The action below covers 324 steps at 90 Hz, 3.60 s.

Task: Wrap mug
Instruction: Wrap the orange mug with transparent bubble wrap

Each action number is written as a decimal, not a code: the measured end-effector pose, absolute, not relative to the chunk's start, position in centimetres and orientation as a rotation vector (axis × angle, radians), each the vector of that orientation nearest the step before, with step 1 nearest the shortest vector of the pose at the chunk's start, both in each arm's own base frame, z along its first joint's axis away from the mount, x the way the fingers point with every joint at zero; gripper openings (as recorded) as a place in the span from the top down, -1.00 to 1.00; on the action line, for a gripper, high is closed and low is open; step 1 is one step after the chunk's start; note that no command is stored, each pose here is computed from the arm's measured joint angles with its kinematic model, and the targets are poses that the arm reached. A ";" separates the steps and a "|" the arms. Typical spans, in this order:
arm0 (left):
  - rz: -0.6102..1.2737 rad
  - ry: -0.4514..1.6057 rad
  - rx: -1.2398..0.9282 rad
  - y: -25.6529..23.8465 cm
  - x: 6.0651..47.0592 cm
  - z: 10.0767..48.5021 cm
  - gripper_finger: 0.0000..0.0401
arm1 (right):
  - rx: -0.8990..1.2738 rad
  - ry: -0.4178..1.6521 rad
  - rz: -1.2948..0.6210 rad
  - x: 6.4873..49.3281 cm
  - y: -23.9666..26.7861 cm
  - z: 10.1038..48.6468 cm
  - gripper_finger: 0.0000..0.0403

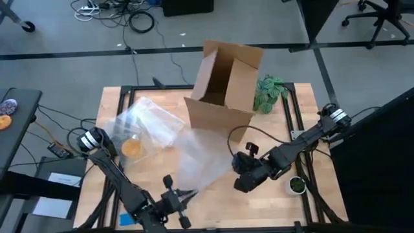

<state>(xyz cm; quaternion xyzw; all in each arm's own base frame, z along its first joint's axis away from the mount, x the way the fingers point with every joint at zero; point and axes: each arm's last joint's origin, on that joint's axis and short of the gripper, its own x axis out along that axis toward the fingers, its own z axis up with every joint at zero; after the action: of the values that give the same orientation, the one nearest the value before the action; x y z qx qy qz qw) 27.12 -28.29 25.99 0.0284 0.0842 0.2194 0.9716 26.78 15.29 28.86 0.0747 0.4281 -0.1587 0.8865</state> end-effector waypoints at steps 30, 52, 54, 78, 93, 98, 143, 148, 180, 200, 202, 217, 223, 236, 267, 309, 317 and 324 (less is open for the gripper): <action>0.282 0.303 0.047 -26.7 29.7 25.2 1.00 | 0.220 0.834 -0.270 21.2 13.9 33.7 1.00; 0.129 0.395 0.051 -25.9 32.3 23.2 1.00 | 0.159 0.668 -0.165 20.5 14.1 35.9 1.00; 0.122 0.398 0.050 -25.9 32.4 23.1 1.00 | 0.148 0.652 -0.149 20.6 14.2 36.1 1.00; 0.121 0.386 0.029 -25.6 33.0 23.1 1.00 | -0.003 0.543 -0.056 21.3 14.2 37.8 1.00; 0.084 0.397 0.041 -25.7 33.0 23.1 1.00 | 0.006 0.606 -0.103 19.3 12.6 39.5 1.00; 0.070 0.399 0.036 -25.7 33.0 23.1 1.00 | 0.032 0.611 -0.116 18.6 12.1 40.1 1.00; 0.011 0.399 0.036 -25.9 33.1 23.2 1.00 | 0.007 0.367 0.100 28.7 16.2 37.7 1.00; 0.006 0.394 0.032 -25.9 33.1 23.3 1.00 | 0.011 0.371 0.098 30.6 16.1 36.5 1.00; -0.025 0.337 0.066 -26.5 33.1 23.9 1.00 | 0.157 0.683 0.010 36.6 11.7 29.0 1.00; 0.014 0.265 0.142 -26.6 32.4 26.2 0.99 | 0.165 0.787 0.022 38.0 11.1 26.0 1.00; 0.015 0.256 0.159 -26.8 32.2 26.6 0.99 | 0.164 0.792 0.019 38.1 11.0 25.9 1.00; -0.017 0.188 0.269 -28.0 30.8 29.7 0.99 | 0.170 0.798 0.021 38.2 10.8 25.8 1.00; 0.011 0.171 0.289 -28.1 30.3 30.5 0.99 | 0.171 0.797 0.021 38.2 10.8 25.8 1.00; 0.083 0.152 0.304 -28.3 29.3 31.4 0.99 | 0.176 0.786 0.013 38.3 10.7 25.9 1.00; 0.123 0.205 0.279 -27.5 29.7 30.3 0.99 | 0.181 0.784 -0.003 38.3 10.7 25.9 1.00; 0.106 0.217 0.230 -26.4 30.9 30.2 0.71 | 0.198 0.713 0.119 38.6 12.0 26.5 1.00; 0.087 0.222 0.220 -26.3 31.0 30.2 0.56 | 0.211 0.688 0.147 38.7 12.1 26.7 1.00; 0.065 0.226 0.217 -26.2 31.1 30.2 0.44 | 0.223 0.649 0.197 39.0 12.3 27.1 1.00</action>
<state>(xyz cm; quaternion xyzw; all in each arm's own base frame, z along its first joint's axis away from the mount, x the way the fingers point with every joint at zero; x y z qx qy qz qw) 31.15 -26.21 30.15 0.1079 0.1125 0.0322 0.9873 38.96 12.31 27.13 0.1090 0.3175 0.0966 0.9370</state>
